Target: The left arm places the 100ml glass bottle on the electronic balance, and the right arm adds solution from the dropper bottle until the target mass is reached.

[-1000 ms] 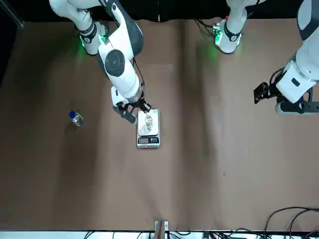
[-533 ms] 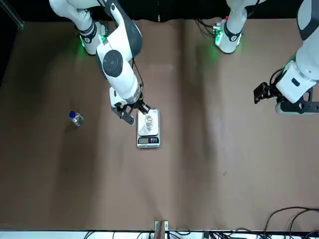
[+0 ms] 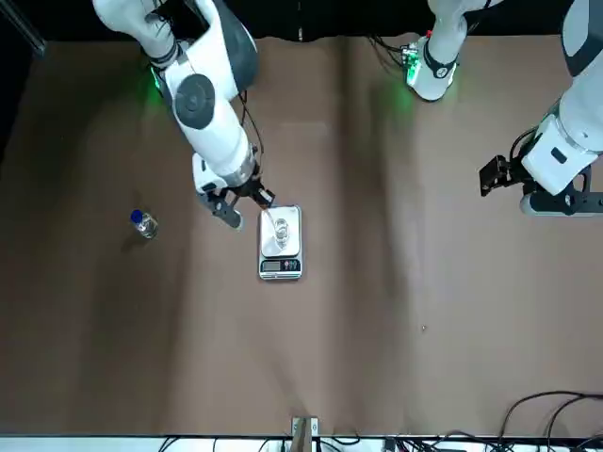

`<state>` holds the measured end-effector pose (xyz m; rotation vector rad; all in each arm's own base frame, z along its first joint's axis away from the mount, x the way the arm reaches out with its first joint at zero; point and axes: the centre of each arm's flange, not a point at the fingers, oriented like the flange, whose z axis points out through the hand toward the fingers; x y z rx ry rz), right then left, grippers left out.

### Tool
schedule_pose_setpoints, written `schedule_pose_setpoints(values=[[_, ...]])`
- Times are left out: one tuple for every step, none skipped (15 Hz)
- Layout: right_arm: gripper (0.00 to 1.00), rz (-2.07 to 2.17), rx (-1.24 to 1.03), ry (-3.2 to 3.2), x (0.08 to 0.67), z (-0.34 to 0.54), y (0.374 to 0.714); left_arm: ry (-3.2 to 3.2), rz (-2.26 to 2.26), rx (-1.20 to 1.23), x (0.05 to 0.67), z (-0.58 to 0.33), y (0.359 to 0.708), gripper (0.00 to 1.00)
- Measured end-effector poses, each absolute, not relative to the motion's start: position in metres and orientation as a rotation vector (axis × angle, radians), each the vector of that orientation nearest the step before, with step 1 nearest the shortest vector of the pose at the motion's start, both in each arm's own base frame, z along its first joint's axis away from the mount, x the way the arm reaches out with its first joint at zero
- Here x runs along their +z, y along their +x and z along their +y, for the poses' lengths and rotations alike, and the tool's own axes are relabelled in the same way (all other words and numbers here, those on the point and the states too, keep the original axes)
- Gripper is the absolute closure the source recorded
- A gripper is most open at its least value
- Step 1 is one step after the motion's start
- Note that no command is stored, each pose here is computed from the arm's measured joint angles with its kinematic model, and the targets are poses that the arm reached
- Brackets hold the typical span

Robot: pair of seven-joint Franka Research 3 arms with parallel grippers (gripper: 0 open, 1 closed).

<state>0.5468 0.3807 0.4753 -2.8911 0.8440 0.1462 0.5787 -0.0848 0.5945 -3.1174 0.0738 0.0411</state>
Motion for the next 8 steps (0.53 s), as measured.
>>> schedule_pose_setpoints(values=[[0.96, 0.863, 0.161, -2.895, 0.483, 0.369, 0.548, -3.117, 0.074, 0.041, 0.594, -0.085, 0.579, 0.0], [0.96, 0.873, 0.18, -2.905, 0.492, 0.355, 0.549, -3.117, 0.074, 0.041, 0.594, -0.085, 0.579, 0.0], [0.96, 0.861, 0.2, -2.921, 0.502, 0.338, 0.55, -3.117, 0.074, 0.041, 0.594, -0.085, 0.579, 0.0], [0.96, 0.836, 0.225, -2.94, 0.513, 0.315, 0.553, -3.117, 0.074, 0.041, 0.594, -0.085, 0.579, 0.0], [0.96, 0.814, 0.243, -2.951, 0.523, 0.291, 0.556, -3.117, 0.074, 0.041, 0.594, -0.085, 0.579, 0.0], [0.96, 0.796, 0.251, -2.957, 0.533, 0.265, 0.56, -3.117, 0.074, 0.041, 0.594, -0.085, 0.579, 0.0], [0.96, 0.771, 0.249, -2.969, 0.541, 0.24, 0.563, -3.117, 0.073, 0.041, 0.594, -0.085, 0.579, 0.0], [0.96, 0.74, 0.247, -2.983, 0.545, 0.216, 0.564, -3.117, 0.071, 0.041, 0.594, -0.085, 0.579, 0.0]])
